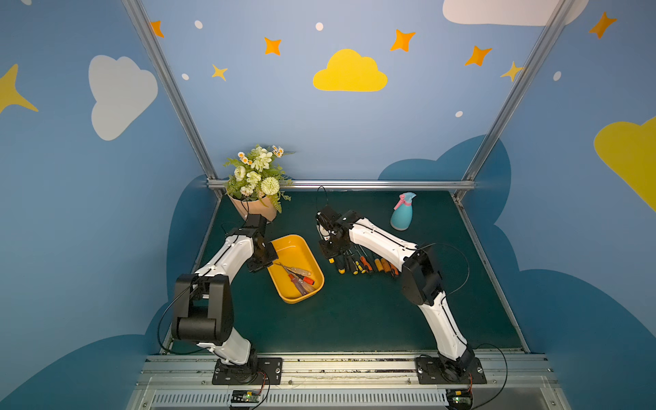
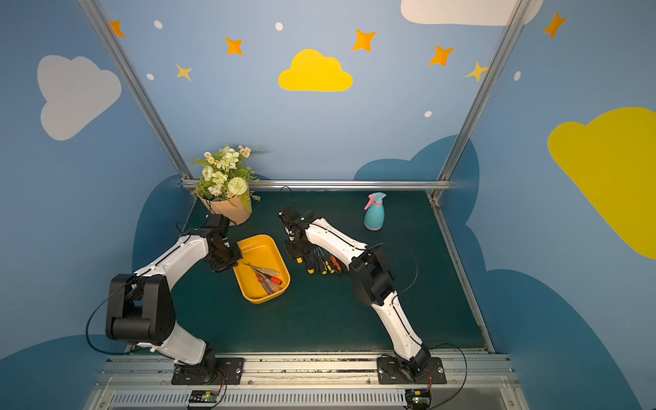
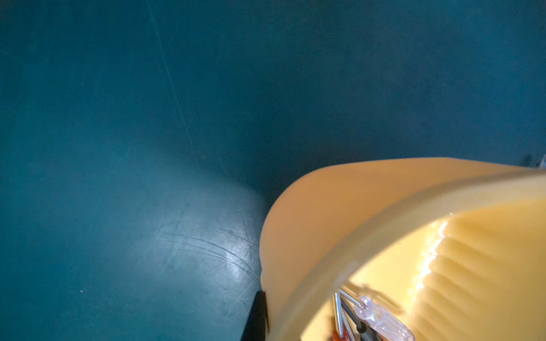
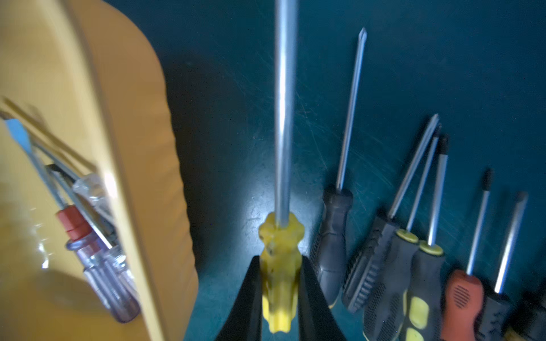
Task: Take out the screwdriver from the storage box
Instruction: Place the screwdriver at the center of the board.
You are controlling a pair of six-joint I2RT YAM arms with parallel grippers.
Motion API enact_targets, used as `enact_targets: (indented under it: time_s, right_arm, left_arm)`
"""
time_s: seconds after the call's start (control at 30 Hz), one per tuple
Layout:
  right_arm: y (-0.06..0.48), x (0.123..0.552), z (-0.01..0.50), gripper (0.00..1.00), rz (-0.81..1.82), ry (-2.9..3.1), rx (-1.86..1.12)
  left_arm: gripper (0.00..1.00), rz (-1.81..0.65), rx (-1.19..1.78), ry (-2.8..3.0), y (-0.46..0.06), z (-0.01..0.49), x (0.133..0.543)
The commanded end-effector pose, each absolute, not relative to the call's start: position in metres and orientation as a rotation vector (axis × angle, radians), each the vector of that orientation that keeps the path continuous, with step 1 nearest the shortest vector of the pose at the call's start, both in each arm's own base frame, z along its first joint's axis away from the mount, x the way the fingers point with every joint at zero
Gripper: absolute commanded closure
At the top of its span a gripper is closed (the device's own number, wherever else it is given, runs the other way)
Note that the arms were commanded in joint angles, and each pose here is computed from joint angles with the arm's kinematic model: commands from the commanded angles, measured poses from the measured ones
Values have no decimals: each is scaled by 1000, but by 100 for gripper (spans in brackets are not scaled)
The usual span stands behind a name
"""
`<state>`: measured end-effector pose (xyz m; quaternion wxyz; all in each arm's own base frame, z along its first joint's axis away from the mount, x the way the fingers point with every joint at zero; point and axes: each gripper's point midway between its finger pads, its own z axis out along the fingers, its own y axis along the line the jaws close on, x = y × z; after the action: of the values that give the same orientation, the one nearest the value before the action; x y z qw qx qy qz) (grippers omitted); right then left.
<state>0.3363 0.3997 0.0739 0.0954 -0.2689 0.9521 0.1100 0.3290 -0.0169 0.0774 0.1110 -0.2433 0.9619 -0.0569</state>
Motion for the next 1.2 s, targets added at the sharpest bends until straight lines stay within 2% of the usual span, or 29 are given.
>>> enact_targets:
  time_s: [0.0,0.43,0.87,0.97,1.17]
  right_arm:
    - [395,322,66,100,333,2905,-852]
    - [382,330,27,100,240,3027,-828]
    - [357,343,19,100,152,3101,-676]
    - [360,341,17,96,186,3114,-678]
    - [361,334,8,77,199,3159,-673]
  left_arm:
    - [97,-202,-708,2818,-19,85,325]
    - [97,-220,-729,2827,-20,77,322]
    - [97,-224,-745,2835,-21,73,321]
    - [98,-227,-745,2833,-21,74,321]
    - [98,-226,-745,2833,-21,74,320]
